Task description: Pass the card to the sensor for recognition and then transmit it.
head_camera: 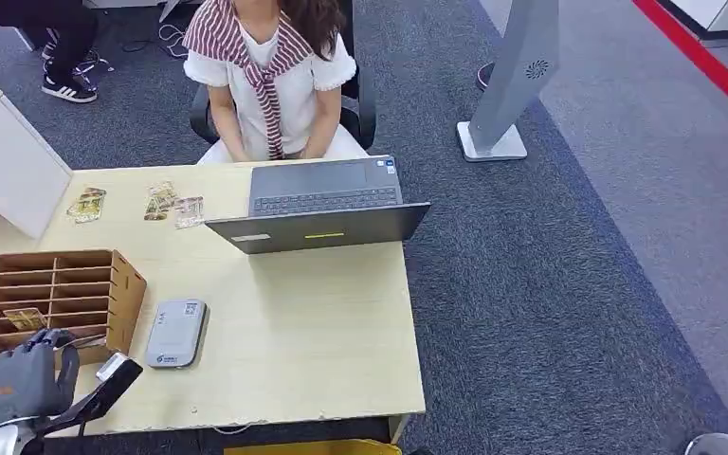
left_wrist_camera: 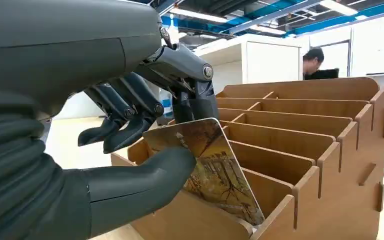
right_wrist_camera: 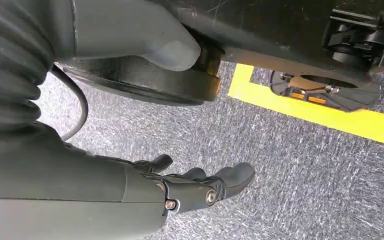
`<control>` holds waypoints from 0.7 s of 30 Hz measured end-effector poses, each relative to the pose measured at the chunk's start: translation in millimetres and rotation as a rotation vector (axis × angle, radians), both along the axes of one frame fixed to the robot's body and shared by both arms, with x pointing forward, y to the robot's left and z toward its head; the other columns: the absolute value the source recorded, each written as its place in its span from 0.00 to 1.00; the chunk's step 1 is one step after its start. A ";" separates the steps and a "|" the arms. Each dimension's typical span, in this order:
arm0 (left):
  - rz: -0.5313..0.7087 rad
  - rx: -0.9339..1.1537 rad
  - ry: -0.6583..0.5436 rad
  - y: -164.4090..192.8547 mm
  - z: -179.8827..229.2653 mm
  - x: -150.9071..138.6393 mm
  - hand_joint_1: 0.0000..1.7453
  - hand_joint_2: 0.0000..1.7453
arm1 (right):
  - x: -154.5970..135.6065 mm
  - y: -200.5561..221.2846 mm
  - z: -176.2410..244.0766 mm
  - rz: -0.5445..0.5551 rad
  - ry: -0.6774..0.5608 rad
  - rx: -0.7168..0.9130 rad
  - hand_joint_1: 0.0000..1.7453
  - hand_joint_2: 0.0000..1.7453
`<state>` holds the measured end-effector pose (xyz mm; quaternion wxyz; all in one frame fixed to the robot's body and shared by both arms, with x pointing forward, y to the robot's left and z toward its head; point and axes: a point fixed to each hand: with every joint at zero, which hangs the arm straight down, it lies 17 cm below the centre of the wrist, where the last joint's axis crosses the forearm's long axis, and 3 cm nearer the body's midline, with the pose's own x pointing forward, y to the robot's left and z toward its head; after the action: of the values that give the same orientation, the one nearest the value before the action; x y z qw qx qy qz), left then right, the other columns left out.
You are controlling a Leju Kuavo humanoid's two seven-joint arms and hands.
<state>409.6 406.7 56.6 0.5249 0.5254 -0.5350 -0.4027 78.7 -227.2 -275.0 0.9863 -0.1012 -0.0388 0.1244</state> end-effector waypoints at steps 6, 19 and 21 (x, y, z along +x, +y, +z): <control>-0.012 -0.004 -0.017 -2.6 4.6 -1.1 1.00 1.00 | -0.4 -3.0 0.1 -0.008 0.003 -0.014 0.00 1.00; -0.120 0.013 -0.233 -38.1 90.3 -15.8 1.00 1.00 | -1.4 -5.4 0.8 -0.048 0.003 -0.040 0.00 1.00; -0.143 0.016 -0.265 -47.2 103.1 -18.4 1.00 1.00 | -1.6 -4.7 0.8 -0.051 0.003 -0.039 0.00 1.00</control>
<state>391.2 359.6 159.8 0.4154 0.5385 -0.6326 -0.3704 77.1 -231.9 -274.2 0.9871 -0.1212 -0.0323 0.0999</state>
